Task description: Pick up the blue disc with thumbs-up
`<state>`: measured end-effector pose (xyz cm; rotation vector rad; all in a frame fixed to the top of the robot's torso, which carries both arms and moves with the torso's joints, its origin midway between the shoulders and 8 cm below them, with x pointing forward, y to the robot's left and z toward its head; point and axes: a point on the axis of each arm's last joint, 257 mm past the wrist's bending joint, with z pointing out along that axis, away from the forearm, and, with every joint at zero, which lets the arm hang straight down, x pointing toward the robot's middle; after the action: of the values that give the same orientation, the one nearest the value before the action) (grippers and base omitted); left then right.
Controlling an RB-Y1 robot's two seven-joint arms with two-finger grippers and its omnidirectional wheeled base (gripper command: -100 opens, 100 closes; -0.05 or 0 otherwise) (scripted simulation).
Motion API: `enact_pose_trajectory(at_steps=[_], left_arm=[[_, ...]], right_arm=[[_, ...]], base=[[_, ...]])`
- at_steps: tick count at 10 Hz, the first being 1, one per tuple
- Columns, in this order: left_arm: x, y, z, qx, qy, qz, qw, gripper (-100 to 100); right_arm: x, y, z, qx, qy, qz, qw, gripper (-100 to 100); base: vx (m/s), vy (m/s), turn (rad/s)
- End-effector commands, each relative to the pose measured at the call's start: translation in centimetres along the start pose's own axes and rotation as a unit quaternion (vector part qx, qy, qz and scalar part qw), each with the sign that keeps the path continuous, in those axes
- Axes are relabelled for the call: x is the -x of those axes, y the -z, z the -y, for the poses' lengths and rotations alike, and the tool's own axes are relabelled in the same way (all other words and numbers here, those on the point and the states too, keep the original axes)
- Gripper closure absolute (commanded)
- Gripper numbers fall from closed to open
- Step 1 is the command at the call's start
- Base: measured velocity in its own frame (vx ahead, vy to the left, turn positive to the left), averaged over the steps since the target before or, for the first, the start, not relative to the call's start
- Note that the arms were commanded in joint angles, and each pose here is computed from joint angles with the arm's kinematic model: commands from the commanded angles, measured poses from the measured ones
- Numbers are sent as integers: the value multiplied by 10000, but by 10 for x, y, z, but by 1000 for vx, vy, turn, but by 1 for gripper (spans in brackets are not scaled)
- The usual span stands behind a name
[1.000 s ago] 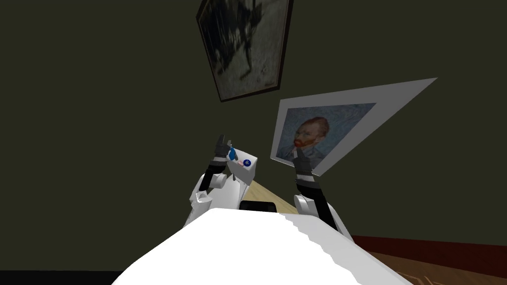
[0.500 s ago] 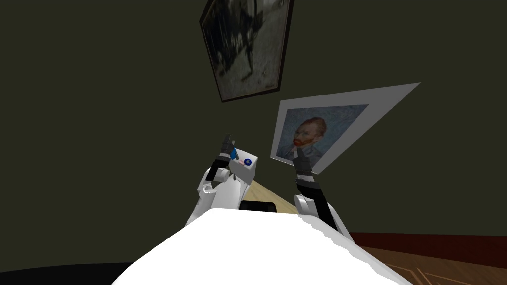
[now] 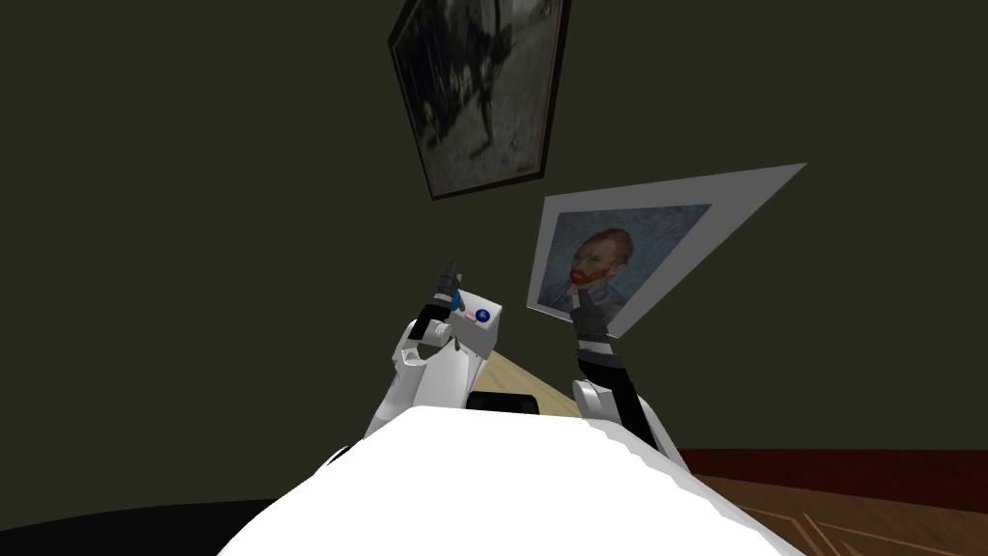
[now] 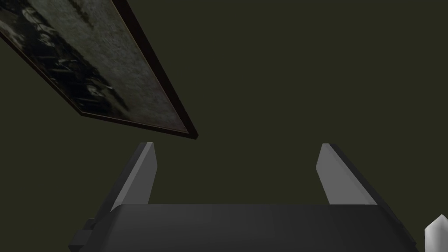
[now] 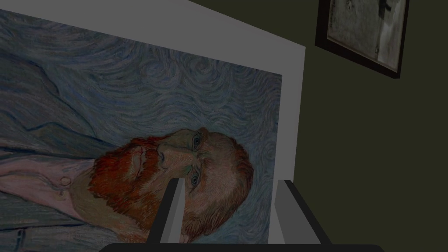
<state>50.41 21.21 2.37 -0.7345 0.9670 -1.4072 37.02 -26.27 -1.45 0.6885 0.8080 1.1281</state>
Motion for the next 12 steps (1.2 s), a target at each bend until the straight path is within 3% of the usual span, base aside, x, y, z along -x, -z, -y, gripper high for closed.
enact_pose_trajectory(at_steps=[1,6,12], left_arm=[[0,0,0,3,1,-1,10000,-100],[0,0,0,3,1,-1,10000,-100],[-5,-6,-39,715,-106,-92,9973,-100]], right_arm=[[0,0,0,0,0,0,10000,0],[0,0,0,0,0,0,10000,0],[0,0,0,0,0,0,10000,0]], base=[[-23,4,-11],[0,0,0],[-11,-32,-2]])
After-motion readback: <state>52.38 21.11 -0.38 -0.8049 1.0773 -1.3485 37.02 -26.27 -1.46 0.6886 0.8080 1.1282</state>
